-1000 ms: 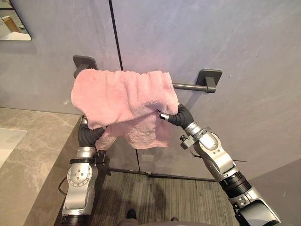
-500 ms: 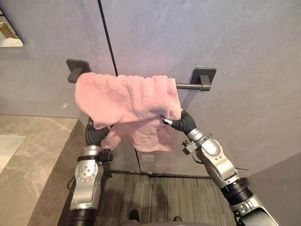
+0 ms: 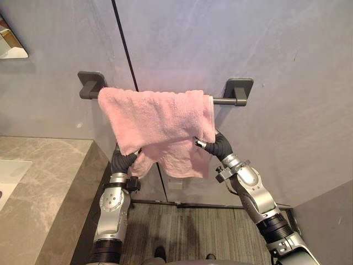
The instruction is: Organize washtable
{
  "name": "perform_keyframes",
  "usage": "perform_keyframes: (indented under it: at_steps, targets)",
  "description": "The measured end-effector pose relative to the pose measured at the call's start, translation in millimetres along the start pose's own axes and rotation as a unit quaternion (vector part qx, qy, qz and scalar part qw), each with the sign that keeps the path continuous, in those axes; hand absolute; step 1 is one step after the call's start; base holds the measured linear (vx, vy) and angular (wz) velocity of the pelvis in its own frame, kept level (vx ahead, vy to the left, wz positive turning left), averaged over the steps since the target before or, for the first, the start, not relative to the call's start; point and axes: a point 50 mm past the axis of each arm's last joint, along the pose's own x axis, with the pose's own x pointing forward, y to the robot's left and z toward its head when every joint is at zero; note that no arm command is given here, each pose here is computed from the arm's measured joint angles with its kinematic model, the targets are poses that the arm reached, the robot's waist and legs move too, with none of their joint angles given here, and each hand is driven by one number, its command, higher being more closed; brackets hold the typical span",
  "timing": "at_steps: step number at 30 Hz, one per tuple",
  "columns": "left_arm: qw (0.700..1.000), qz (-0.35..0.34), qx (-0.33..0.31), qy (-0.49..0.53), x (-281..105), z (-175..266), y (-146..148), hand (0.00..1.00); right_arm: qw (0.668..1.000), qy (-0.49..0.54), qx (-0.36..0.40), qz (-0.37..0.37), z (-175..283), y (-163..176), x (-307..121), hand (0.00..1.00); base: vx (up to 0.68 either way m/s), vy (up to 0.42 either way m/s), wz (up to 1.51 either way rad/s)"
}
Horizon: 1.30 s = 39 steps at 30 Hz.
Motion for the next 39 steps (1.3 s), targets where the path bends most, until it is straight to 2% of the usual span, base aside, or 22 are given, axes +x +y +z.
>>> perform_keyframes:
  at_steps: [13,14,15,16,19,22,26,31,39]
  targets:
    - [0.999,0.011,-0.009,0.043,-2,-20,3,1.00,0.999,0.009,0.026,-0.024,-13,4,2,1.00,0.00,0.000,0.01]
    - [0.999,0.011,-0.009,0.044,-2,-20,3,1.00,0.999,0.009,0.031,-0.030,-15,3,2,0.00,0.01,-0.001,0.07]
    - [0.999,0.011,-0.009,0.044,-2,-20,3,1.00,0.999,0.009,0.033,-0.032,-15,3,3,0.00,-0.01,-0.001,0.06]
    - [0.999,0.013,-0.009,0.044,-2,-20,4,0.00,0.999,0.010,0.037,-0.039,-17,3,3,0.00,0.00,0.000,0.00]
    - [0.998,0.034,-0.007,0.049,-7,-22,13,0.00,0.997,0.010,0.037,-0.061,-18,-4,-1,0.00,0.00,0.000,0.00]
    - [0.993,0.094,-0.008,0.071,-18,-29,35,0.00,0.992,0.003,0.031,-0.119,-16,-25,-10,0.00,0.00,0.000,0.00]
    - [0.992,0.098,-0.009,0.081,-24,-33,36,0.00,0.991,0.009,0.033,-0.129,-19,-27,-15,0.00,0.00,0.000,0.00]
    - [0.987,0.120,-0.015,0.106,-38,-41,42,0.00,0.978,0.053,0.035,-0.198,-37,-42,-47,0.00,0.00,0.003,-0.04]
    - [0.986,0.126,-0.032,0.101,-51,-35,44,0.00,0.972,0.071,0.037,-0.221,-44,-44,-64,0.00,0.00,0.000,-0.01]
